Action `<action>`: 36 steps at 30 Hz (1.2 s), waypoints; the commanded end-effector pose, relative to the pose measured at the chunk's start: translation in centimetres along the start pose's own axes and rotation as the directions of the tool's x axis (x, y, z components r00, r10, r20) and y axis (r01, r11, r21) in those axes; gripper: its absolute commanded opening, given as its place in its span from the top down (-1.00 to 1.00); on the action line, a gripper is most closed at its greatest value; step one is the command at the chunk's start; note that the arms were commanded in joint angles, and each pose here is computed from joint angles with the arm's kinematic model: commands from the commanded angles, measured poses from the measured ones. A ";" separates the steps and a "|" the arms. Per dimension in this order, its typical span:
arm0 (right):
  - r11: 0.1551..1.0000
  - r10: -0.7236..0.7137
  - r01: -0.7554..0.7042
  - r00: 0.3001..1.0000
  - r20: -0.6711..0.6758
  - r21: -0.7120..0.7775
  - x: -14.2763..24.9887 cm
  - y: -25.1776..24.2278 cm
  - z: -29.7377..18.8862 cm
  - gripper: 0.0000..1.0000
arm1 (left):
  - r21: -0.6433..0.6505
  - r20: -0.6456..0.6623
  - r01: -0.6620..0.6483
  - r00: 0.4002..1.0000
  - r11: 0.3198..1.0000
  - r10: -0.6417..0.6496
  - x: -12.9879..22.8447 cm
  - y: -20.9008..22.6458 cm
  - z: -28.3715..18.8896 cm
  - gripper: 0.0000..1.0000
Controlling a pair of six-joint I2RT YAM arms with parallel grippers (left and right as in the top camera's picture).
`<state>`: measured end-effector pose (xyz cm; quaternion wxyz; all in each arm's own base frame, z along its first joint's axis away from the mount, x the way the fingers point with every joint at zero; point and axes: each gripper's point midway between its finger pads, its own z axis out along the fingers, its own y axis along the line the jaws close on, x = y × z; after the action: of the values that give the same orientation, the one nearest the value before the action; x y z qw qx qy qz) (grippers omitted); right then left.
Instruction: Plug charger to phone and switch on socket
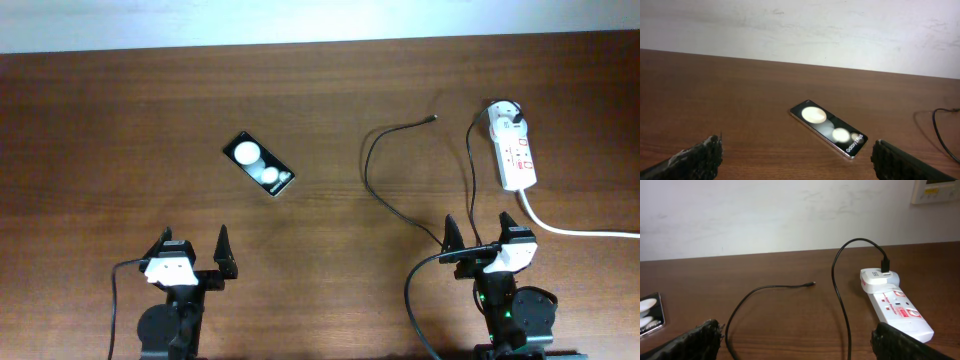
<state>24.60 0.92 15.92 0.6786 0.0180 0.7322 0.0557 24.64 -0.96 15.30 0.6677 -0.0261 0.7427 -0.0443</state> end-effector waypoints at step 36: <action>1.000 0.005 -0.005 1.000 -0.005 0.019 0.3 -0.4 0.0 -0.97 | 0.185 -0.476 0.112 0.879 0.976 -0.011 -11.2 -5.7 -1.1 -0.98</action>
<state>24.61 0.89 15.85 0.6775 0.0190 0.7332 0.0550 23.74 -5.05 25.74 0.5107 0.0327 0.8483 -0.1363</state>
